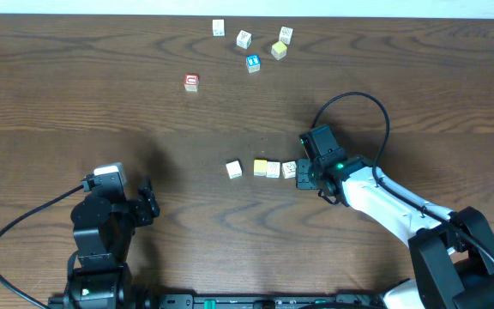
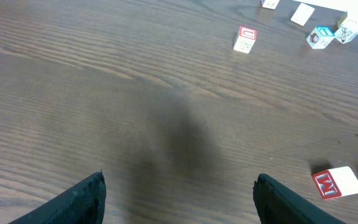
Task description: Lift 4 blocks
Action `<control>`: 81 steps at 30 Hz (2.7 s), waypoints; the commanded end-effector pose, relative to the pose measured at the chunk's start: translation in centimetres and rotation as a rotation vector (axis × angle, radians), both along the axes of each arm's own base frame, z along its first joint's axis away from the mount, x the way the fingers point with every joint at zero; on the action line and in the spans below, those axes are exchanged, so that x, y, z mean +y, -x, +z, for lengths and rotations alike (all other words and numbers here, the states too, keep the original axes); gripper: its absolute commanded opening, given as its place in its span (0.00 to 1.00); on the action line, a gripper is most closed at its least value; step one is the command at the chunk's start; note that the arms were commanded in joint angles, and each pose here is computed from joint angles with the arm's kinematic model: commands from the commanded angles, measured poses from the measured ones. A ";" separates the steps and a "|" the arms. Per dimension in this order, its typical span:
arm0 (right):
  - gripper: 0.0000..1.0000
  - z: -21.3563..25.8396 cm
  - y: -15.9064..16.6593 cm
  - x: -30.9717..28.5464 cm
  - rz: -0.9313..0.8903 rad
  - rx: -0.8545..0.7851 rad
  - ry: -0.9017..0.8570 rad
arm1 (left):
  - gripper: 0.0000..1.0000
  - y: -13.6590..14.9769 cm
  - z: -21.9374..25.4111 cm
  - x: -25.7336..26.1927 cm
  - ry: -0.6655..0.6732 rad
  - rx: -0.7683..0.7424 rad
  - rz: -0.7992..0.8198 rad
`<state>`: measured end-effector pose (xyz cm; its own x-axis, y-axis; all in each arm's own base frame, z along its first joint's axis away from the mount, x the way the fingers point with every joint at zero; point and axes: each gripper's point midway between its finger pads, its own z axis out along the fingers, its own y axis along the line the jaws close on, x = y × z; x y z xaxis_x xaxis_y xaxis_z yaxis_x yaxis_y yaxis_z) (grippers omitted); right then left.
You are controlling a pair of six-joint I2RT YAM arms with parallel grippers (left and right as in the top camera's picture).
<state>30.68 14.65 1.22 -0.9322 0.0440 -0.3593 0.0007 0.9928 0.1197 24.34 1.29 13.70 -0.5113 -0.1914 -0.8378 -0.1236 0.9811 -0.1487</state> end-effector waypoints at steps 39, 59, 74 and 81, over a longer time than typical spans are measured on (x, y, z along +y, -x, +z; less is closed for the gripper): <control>0.01 0.5 0.6 3.0 0.069 -0.012 -0.082 | 0.77 -0.1 0.7 0.0 0.003 -0.015 0.001; 0.01 0.7 0.4 3.4 0.074 -0.020 -0.097 | 0.76 -0.1 0.7 0.0 0.003 -0.015 0.001; 0.01 0.8 0.2 3.4 0.101 -0.035 -0.088 | 0.77 -0.1 0.7 0.0 0.003 -0.015 0.001; 0.01 0.9 -0.3 3.1 0.111 -0.060 -0.060 | 0.77 -0.1 0.7 0.0 0.003 -0.015 0.001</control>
<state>30.81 17.92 1.91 -0.9201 -0.0046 -0.3918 -0.0907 0.9752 0.2017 24.33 1.29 13.69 -0.5116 -0.1914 -0.8376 -0.1237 0.9811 -0.1487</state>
